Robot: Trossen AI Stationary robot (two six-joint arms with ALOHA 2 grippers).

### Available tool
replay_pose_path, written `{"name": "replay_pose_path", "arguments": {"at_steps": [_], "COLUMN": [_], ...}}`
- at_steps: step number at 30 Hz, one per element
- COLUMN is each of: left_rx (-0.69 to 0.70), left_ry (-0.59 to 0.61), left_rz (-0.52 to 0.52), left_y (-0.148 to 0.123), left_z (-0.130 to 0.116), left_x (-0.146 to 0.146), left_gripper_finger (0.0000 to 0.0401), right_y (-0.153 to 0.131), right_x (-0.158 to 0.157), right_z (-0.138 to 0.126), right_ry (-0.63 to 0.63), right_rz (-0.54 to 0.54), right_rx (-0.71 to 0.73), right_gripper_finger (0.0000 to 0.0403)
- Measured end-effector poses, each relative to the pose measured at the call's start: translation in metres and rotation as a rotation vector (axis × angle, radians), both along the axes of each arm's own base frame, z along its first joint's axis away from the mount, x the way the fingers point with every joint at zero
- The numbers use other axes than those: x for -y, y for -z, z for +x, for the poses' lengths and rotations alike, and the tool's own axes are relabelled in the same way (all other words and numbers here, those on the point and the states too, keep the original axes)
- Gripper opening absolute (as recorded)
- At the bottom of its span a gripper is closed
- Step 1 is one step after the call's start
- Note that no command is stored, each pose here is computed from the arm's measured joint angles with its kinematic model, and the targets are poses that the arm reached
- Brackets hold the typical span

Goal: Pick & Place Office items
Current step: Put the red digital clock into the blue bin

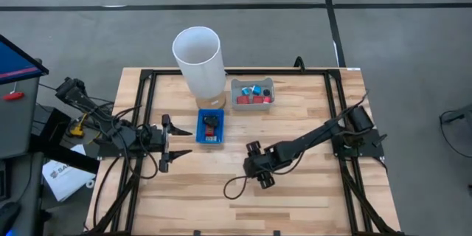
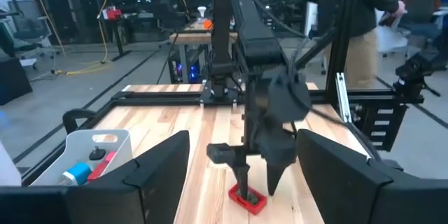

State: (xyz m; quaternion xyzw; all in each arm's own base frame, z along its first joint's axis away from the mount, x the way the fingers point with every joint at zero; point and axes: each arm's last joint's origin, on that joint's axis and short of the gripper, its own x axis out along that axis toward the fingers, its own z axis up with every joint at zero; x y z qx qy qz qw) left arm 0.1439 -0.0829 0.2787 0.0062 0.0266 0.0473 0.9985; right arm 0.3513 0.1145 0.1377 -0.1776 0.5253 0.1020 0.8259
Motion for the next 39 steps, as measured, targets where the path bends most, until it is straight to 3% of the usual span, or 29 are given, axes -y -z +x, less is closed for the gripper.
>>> {"name": "replay_pose_path", "arguments": {"at_steps": [13,17,25,30,39], "left_rx": [0.0,0.002,0.002,0.003,0.013], "left_ry": [0.0,-0.001,-0.005,-0.007,-0.014], "left_rz": [-0.009,-0.033,-0.034,-0.035,-0.088], "left_y": [0.0,0.0,0.0,0.0,0.0], "left_z": [0.0,0.0,0.0,0.0,0.0], "left_x": [0.0,0.0,0.0,0.0,-0.001], "left_gripper_finger": [0.0259,0.0259,0.0259,0.0259,0.0259], "right_y": [0.008,-0.004,-0.036,-0.033,-0.013], "right_x": [0.005,-0.005,-0.043,-0.022,0.026], "right_z": [0.013,0.018,0.029,0.035,0.034], "right_ry": [0.076,0.096,0.011,0.067,0.007], "right_rz": [0.02,0.038,0.086,0.048,0.085], "right_rx": [0.068,0.06,0.223,0.201,0.055], "right_gripper_finger": [0.024,0.024,0.024,0.024,0.024]}}
